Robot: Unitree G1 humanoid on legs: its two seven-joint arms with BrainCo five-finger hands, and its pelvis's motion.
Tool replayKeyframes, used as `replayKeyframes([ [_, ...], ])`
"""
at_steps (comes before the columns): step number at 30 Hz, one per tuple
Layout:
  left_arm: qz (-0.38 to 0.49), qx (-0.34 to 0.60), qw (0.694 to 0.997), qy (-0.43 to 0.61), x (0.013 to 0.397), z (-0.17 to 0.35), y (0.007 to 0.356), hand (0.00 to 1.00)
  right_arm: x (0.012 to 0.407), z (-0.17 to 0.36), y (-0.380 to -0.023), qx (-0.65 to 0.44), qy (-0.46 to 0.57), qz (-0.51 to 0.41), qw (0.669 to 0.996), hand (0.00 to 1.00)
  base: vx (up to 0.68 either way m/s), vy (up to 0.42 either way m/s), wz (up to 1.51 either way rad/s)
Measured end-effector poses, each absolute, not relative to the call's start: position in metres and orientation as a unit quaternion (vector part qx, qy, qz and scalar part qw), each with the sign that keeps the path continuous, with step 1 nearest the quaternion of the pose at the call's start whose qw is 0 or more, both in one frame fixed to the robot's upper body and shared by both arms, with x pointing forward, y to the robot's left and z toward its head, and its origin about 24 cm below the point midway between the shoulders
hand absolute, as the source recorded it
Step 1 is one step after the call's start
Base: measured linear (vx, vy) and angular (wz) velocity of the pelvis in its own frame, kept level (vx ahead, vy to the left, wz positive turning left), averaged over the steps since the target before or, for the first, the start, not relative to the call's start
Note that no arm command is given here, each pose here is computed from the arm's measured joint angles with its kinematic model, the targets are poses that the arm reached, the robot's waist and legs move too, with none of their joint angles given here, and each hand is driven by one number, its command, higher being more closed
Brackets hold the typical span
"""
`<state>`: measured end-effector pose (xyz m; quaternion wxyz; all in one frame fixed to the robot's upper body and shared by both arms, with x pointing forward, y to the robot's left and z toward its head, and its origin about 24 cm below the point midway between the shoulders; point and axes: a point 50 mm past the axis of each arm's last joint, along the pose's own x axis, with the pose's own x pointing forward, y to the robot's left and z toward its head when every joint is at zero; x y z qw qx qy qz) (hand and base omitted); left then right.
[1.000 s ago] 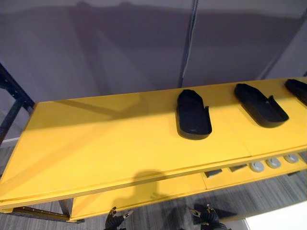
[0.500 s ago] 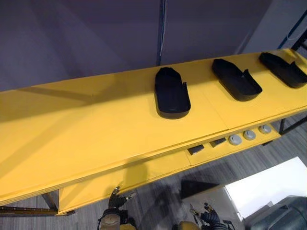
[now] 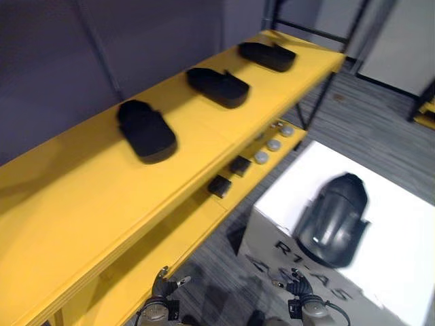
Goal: Walk over and take plastic housings, then place them on the shelf
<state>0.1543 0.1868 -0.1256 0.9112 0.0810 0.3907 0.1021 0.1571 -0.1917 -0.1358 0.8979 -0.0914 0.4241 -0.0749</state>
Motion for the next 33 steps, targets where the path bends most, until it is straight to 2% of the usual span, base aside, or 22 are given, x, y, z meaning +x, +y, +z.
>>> replayKeyframes([
  [5, 0.102, 0.081, 0.895, 0.427, 0.136, -0.136, 0.188, 0.0, 0.15, -0.139, -0.185, -0.098, 0.431, -0.06, 0.895, 0.0, -0.01, -0.185, -1.4],
  [12, 0.116, 0.058, 0.892, 0.433, 0.132, -0.139, 0.182, 0.0, 0.122, -0.147, -0.213, -0.101, 0.468, -0.109, 0.871, 0.0, 0.05, 0.032, -1.27],
  [17, 0.114, 0.056, 0.886, 0.446, 0.131, -0.143, 0.182, 0.0, 0.098, -0.151, -0.221, -0.07, 0.489, -0.152, 0.856, 0.0, 0.19, 0.139, -0.28],
  [23, 0.125, 0.07, 0.879, 0.454, 0.124, -0.144, 0.196, 0.0, 0.099, -0.149, -0.223, -0.033, 0.478, -0.188, 0.857, 0.0, 0.21, 0.109, -0.18],
  [25, 0.134, 0.065, 0.879, 0.453, 0.124, -0.144, 0.198, 0.0, 0.101, -0.145, -0.23, -0.027, 0.462, -0.211, 0.861, 0.0, 0.13, 0.066, -0.18],
  [28, 0.145, 0.062, 0.877, 0.454, 0.12, -0.144, 0.203, 0.0, 0.115, -0.12, -0.26, -0.035, 0.391, -0.274, 0.878, 0.0, 0.09, 0.042, -0.25],
  [32, 0.149, 0.061, 0.881, 0.446, 0.115, -0.141, 0.206, 0.0, 0.137, -0.05, -0.311, -0.131, 0.245, -0.323, 0.905, 0.0, 0.03, 0.013, -0.06],
  [33, 0.145, 0.06, 0.879, 0.451, 0.109, -0.142, 0.206, 0.0, 0.15, -0.014, -0.323, -0.167, 0.173, -0.331, 0.913, 0.0, -0.01, 0.014, -0.07],
])
